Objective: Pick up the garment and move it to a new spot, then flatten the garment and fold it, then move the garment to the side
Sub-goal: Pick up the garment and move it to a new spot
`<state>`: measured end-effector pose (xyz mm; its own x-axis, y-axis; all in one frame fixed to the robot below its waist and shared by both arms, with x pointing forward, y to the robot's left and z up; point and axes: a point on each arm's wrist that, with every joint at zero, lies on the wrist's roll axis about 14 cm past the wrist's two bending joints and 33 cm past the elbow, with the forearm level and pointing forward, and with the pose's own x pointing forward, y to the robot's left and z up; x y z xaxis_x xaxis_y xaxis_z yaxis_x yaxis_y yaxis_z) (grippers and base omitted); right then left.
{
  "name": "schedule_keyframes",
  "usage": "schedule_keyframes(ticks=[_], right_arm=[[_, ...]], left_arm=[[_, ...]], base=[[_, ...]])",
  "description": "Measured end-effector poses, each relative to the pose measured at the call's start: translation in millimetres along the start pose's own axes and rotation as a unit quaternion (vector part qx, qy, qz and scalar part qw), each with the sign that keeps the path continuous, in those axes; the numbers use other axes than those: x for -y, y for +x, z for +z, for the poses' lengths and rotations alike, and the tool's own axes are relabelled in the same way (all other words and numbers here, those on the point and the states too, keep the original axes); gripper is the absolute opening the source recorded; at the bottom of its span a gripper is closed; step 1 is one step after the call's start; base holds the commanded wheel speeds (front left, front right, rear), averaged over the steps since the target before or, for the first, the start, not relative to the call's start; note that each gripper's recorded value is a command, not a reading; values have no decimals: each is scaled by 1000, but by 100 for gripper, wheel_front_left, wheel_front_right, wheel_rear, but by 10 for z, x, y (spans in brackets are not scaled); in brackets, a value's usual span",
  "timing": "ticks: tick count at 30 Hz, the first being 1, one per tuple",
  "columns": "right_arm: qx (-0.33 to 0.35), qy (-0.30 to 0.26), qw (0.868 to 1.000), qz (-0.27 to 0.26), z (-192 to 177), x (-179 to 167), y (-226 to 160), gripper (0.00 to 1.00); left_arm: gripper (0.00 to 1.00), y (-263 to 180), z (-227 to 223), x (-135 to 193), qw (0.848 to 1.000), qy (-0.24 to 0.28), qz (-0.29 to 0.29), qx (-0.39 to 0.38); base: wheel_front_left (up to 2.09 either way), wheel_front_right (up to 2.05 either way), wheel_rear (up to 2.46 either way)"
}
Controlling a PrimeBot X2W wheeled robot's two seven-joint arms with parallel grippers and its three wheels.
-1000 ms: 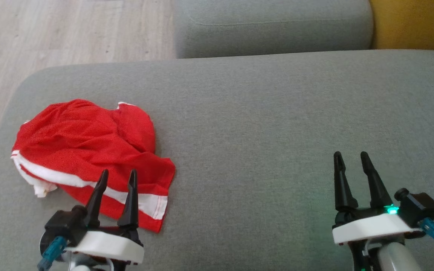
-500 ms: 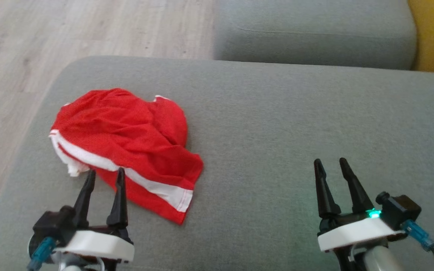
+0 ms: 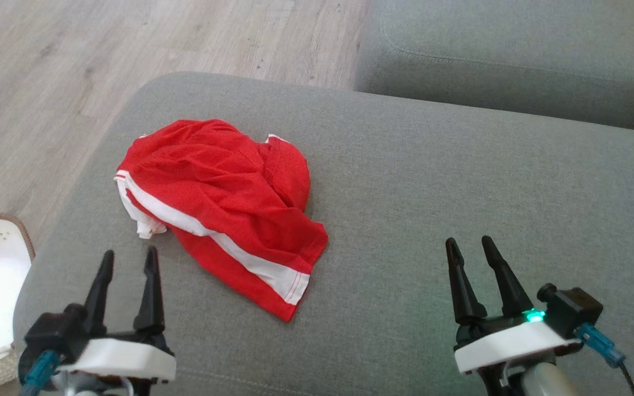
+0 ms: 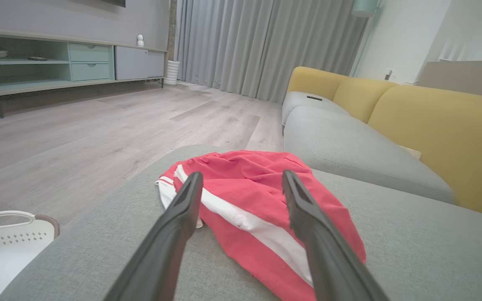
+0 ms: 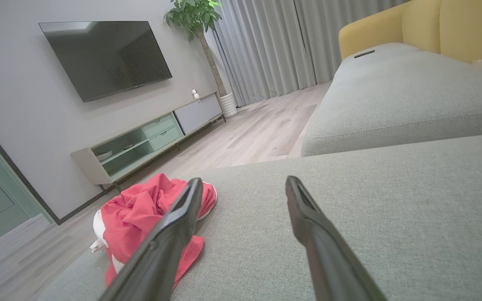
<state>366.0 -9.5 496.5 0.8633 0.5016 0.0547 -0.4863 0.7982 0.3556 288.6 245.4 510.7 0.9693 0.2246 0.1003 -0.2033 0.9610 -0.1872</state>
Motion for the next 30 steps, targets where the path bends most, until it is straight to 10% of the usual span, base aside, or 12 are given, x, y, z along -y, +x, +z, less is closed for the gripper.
schedule_keyframes(ticks=[16, 30], right_arm=[[-26, 10, 998, -58, -208, 444, -15, 100], [-33, 16, 992, -119, -301, 946, 23, 100]], left_arm=[[100, 638, -343, 34, 992, 88, -64, -67], [100, 1342, -1158, 297, 934, 154, -162, -278]], base=[[0, 0, 0], [0, 0, 0]])
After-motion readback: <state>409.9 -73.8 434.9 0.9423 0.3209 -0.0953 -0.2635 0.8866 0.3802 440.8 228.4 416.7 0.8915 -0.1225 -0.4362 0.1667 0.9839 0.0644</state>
